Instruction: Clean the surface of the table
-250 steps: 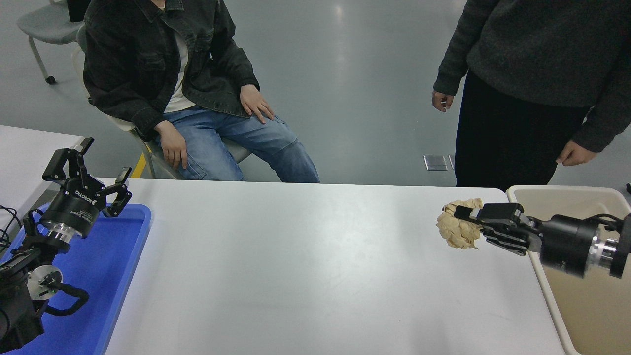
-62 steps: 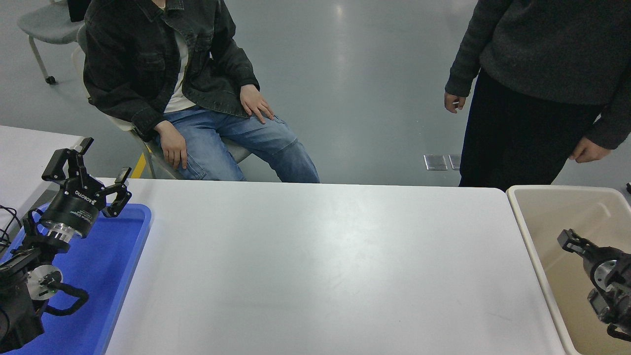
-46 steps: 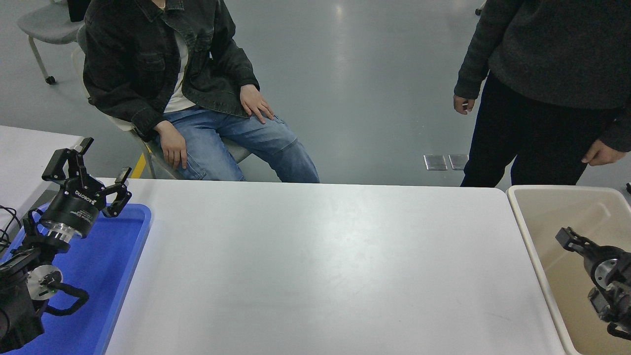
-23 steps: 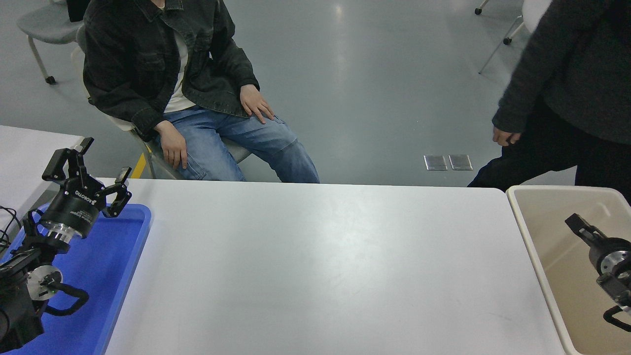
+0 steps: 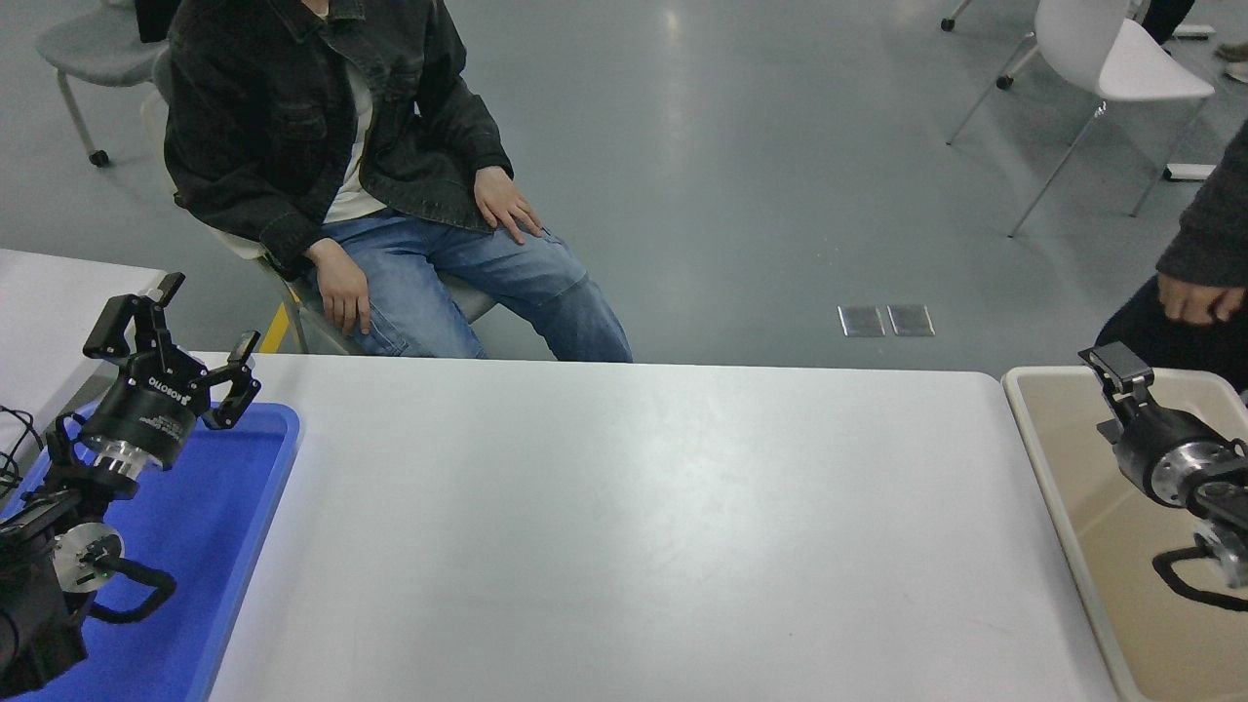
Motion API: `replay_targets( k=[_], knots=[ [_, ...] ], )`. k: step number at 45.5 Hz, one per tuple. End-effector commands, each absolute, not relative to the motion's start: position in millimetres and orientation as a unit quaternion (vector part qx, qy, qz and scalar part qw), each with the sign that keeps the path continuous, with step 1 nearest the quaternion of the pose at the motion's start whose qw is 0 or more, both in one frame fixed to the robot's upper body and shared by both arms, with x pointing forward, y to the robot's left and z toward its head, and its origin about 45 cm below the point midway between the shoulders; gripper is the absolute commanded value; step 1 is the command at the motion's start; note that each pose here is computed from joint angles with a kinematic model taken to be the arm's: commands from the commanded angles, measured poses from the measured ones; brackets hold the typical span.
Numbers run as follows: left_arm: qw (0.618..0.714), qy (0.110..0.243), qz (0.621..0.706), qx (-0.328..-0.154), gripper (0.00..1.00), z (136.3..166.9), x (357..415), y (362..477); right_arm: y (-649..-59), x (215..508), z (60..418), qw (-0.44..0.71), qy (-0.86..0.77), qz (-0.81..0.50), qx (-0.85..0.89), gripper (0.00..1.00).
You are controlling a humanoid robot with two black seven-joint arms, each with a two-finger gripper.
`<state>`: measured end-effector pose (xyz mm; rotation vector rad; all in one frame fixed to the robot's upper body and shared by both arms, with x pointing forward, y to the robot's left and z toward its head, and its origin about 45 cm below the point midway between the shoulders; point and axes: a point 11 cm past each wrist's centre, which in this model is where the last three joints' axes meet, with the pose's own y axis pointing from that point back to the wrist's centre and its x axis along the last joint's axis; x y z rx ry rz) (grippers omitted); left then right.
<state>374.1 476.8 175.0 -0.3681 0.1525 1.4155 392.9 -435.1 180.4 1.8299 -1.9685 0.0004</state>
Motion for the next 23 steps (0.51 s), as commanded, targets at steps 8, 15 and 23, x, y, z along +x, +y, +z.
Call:
replay_targets(
  k=[8,15,23],
  knots=[
    [0.7421,0.07,0.6454,-0.167,1.0,174.9,374.1,476.5,-344.0,408.9,184.1,0.064,-0.708,-0.083,0.698,1.0],
    [0.7417,0.07,0.6456,-0.168,1.0,175.0,374.1,476.7,-312.9,410.9,178.3,0.008,-0.706,-0.102,0.7,1.0],
    [0.7417,0.07,0.6456,-0.168,1.0,175.0,374.1,476.7,-289.9,406.5,161.3,-0.03,-0.711,-0.129,0.691,1.0]
  ],
)
